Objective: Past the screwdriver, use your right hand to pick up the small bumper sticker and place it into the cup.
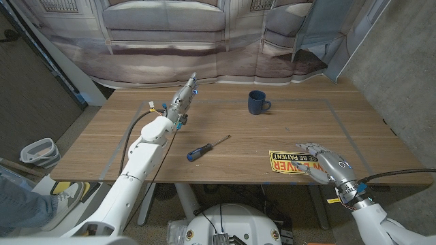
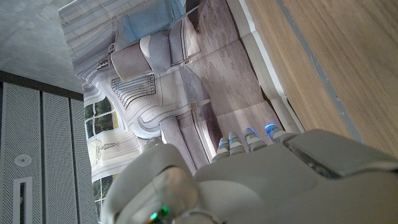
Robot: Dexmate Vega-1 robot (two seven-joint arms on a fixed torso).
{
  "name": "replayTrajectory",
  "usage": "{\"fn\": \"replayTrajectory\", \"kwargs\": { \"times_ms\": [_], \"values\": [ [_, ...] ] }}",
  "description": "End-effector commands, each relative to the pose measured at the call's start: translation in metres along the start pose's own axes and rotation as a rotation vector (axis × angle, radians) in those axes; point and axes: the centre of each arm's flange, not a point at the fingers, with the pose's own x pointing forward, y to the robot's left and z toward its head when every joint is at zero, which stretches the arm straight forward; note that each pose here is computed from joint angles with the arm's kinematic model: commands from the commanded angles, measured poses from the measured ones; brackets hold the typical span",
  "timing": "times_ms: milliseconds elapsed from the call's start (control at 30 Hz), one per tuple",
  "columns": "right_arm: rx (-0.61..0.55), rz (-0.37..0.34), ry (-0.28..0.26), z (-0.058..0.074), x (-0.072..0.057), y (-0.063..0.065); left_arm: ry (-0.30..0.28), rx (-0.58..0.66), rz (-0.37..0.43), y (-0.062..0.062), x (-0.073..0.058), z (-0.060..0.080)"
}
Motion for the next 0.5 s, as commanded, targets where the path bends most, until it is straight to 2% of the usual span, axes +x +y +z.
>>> {"fn": "replayTrajectory", "kwargs": {
  "times_ms": [33, 500],
  "values": [
    [-0.02, 0.015, 0.016, -0.0045, 0.0024, 0.0051, -0.004, 0.006, 0.002, 0.001, -0.0005, 0.0036],
    [0.001, 0.049, 0.034, -0.0109, 0.0039, 0.0081, 0.0, 0.005, 0.0, -0.0015, 0.0036, 0.0032]
  ]
}}
